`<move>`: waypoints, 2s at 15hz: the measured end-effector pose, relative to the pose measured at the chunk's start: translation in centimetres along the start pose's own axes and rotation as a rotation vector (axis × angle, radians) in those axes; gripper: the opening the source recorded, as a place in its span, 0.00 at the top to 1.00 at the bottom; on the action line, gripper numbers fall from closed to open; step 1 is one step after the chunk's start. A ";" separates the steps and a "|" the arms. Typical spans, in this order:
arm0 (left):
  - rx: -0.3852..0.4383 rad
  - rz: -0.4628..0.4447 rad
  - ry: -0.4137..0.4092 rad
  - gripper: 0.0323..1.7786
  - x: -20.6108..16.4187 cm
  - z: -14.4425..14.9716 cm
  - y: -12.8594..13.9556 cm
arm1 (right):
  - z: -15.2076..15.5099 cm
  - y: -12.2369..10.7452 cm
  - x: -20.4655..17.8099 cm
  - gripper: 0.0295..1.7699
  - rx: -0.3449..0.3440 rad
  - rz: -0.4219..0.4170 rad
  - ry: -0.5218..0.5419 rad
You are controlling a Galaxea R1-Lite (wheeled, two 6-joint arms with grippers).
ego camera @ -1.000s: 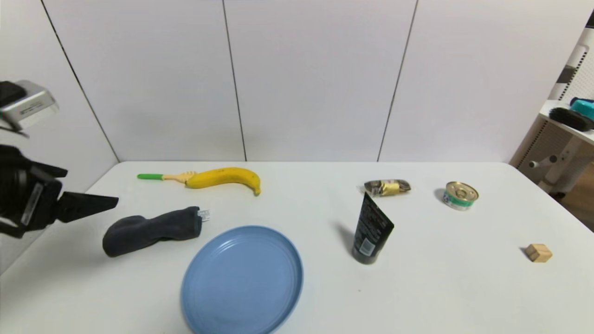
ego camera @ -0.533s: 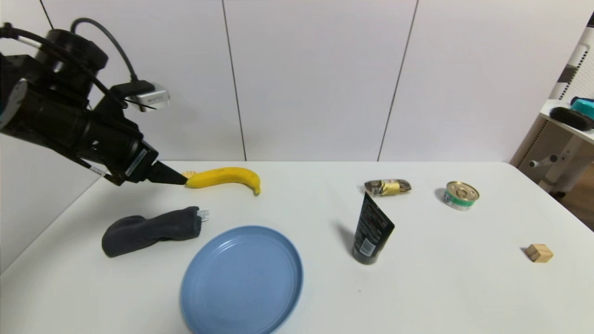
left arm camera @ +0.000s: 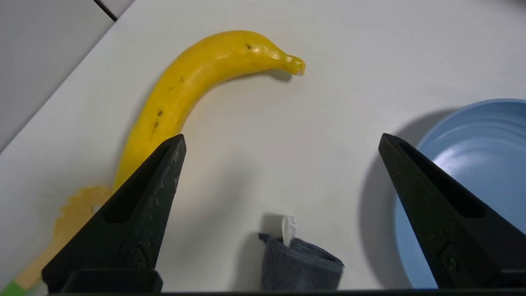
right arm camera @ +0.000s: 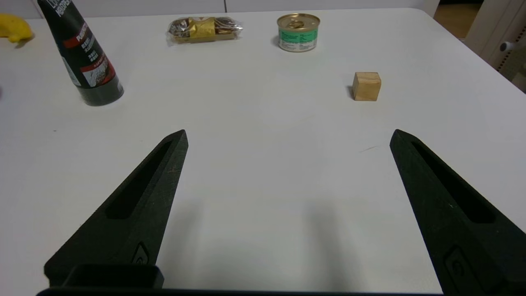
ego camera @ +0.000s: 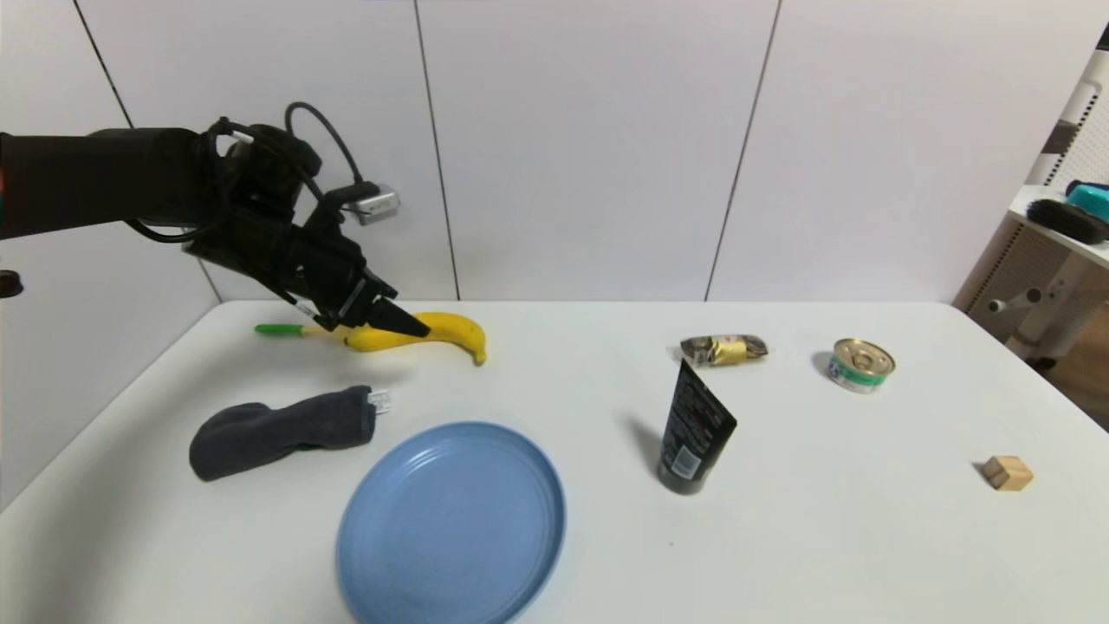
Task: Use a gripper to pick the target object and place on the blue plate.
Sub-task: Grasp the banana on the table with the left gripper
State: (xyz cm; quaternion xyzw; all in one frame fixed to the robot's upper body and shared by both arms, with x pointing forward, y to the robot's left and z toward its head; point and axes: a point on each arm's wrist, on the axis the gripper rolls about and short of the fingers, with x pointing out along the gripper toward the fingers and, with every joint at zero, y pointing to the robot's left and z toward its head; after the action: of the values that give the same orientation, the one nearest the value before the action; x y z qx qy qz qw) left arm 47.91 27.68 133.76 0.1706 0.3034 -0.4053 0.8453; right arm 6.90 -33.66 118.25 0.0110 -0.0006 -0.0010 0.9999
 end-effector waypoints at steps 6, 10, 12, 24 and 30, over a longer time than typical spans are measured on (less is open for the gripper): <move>-0.014 -0.034 0.025 0.05 5.2 -1.2 2.4 | 0.0 0.0 0.0 0.04 0.000 0.000 0.000; -0.025 -0.048 0.042 0.05 6.6 -1.9 2.7 | 0.0 0.0 0.0 0.04 0.000 0.000 0.000; -0.024 -0.044 0.038 0.05 6.6 -1.8 2.8 | 0.0 0.0 0.0 0.04 0.000 0.000 0.000; 0.035 0.031 -0.059 0.05 7.7 -1.3 4.3 | 0.0 0.0 0.0 0.04 0.000 0.000 0.000; 0.010 0.030 -0.042 0.05 9.0 -2.7 5.3 | 0.0 0.0 0.0 0.04 0.000 0.000 0.000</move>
State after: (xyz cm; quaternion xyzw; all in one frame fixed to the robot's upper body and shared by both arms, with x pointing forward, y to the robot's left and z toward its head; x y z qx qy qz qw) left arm 55.47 27.20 126.11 0.1709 0.2808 -0.3976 0.8567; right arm 6.90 -33.66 118.25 0.0107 -0.0006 -0.0010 0.9999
